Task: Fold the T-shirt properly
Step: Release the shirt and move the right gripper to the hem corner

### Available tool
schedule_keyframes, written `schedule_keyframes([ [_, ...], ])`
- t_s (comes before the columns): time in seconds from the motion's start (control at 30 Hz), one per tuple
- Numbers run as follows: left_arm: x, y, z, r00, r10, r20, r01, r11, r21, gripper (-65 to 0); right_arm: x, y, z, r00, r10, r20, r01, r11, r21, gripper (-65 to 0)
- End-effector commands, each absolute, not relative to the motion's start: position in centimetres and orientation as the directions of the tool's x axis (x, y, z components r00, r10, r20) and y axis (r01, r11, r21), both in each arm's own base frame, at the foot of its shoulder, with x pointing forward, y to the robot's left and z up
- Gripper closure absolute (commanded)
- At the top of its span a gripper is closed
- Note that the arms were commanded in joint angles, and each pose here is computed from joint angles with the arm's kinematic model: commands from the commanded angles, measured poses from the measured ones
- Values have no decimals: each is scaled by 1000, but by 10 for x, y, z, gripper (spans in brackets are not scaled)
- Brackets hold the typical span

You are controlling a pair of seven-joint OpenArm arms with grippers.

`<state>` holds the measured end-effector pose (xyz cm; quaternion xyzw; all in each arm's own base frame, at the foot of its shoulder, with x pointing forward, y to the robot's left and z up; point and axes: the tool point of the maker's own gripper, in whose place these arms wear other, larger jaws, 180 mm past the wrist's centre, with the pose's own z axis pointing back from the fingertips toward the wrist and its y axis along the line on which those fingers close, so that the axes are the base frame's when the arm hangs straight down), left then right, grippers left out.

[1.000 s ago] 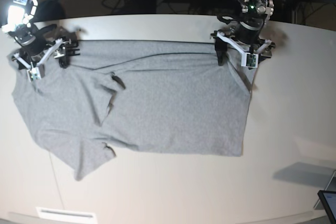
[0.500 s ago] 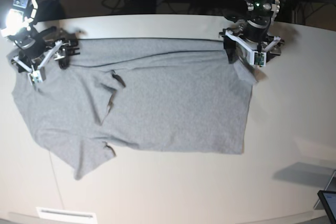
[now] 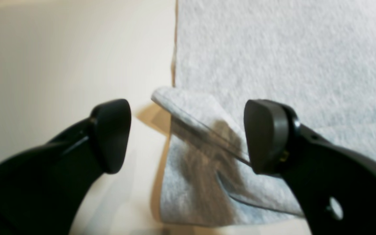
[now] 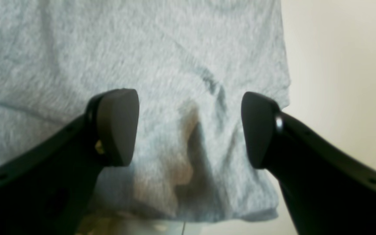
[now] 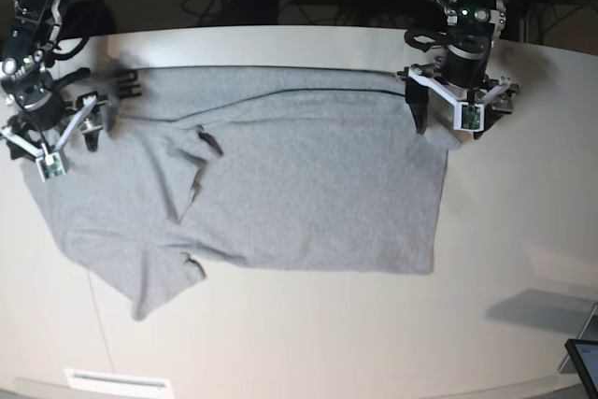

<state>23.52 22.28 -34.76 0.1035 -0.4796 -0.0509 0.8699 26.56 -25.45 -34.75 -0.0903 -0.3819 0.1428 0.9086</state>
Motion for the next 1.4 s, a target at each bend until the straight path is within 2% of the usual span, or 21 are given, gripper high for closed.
schedule_keyframes([
  [0.0,247,224,-329,475,-202,856,-22,970,241,-529,282,-259,-326,614,343,711,-173,937,-302,-467],
  [0.2,271,249,-310,490,-172,854,-108,961,255,-529,320,-277,-293,548,380,745,-149,921,-360,-472],
  [0.33,286,276,-291,492,-129,861,-199,946,255,-532,344,-306,-290,592,375,713,-133,918,-373,-473],
  [0.47,290,297,-282,507,-80,858,-270,931,246,-532,362,-321,-293,624,409,666,-198,907,-371,-473],
  [0.57,295,302,-276,502,-95,860,-266,929,258,-532,378,-333,-290,648,378,661,-177,919,-352,-473],
  [0.63,296,297,-277,510,-130,850,-224,934,277,-532,385,-340,-294,671,346,655,-165,932,-323,-473],
  [0.97,287,301,-285,536,-137,833,-217,932,292,-532,420,-340,-332,760,154,631,-130,988,-85,-473],
  [1.2,284,303,-287,546,-145,825,-211,929,303,-531,429,-324,-321,710,-9,704,-131,981,144,-473],
  [1.37,281,303,-289,553,-145,820,-209,929,305,-531,429,-339,-325,721,-125,681,-78,962,260,-472],
])
